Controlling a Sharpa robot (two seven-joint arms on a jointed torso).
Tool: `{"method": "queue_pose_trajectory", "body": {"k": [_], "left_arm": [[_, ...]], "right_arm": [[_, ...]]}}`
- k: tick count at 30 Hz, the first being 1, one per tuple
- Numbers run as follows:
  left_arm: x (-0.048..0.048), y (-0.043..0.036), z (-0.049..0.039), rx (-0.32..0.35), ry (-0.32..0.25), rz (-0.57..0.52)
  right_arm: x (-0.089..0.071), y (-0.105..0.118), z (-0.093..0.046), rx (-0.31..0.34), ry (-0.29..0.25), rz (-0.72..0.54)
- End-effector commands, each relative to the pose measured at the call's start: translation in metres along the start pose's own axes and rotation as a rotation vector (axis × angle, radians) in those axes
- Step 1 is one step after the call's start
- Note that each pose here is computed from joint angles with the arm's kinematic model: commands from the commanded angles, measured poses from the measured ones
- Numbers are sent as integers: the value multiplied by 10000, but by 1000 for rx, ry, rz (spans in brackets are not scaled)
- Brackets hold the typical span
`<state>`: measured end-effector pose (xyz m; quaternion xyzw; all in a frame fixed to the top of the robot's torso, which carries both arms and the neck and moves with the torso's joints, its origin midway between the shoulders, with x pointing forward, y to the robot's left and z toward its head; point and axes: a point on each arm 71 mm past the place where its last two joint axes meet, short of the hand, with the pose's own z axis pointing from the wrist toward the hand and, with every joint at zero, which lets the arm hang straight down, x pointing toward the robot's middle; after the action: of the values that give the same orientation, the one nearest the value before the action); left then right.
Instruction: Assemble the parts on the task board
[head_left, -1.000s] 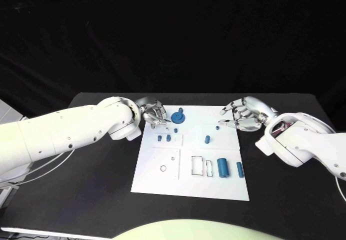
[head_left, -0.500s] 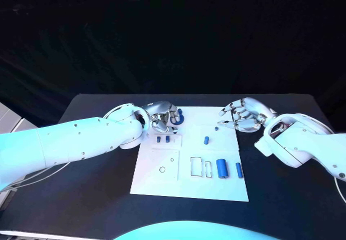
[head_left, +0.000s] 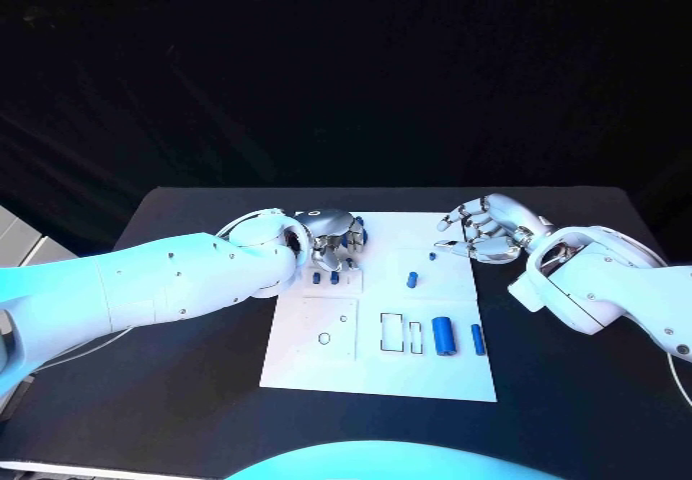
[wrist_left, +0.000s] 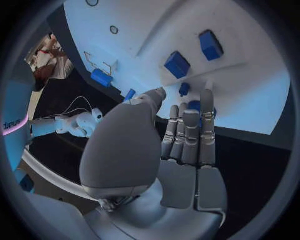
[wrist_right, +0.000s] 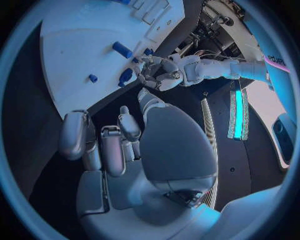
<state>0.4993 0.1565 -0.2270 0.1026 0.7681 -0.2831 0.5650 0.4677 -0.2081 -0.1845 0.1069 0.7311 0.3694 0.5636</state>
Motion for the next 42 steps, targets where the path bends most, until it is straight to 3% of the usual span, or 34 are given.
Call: {"method": "queue_pose_trajectory", "body": {"k": [1,26,42], "left_arm": [[48,6,23,-30,52,47],[71,62,38,-67,90,53],[76,38,57,-57,90,27]], "right_arm": [[9,19,-1,-17,2,-7],[14,21,-4,-15,6,-6],[15,23,-6,-15,7,-6]]}}
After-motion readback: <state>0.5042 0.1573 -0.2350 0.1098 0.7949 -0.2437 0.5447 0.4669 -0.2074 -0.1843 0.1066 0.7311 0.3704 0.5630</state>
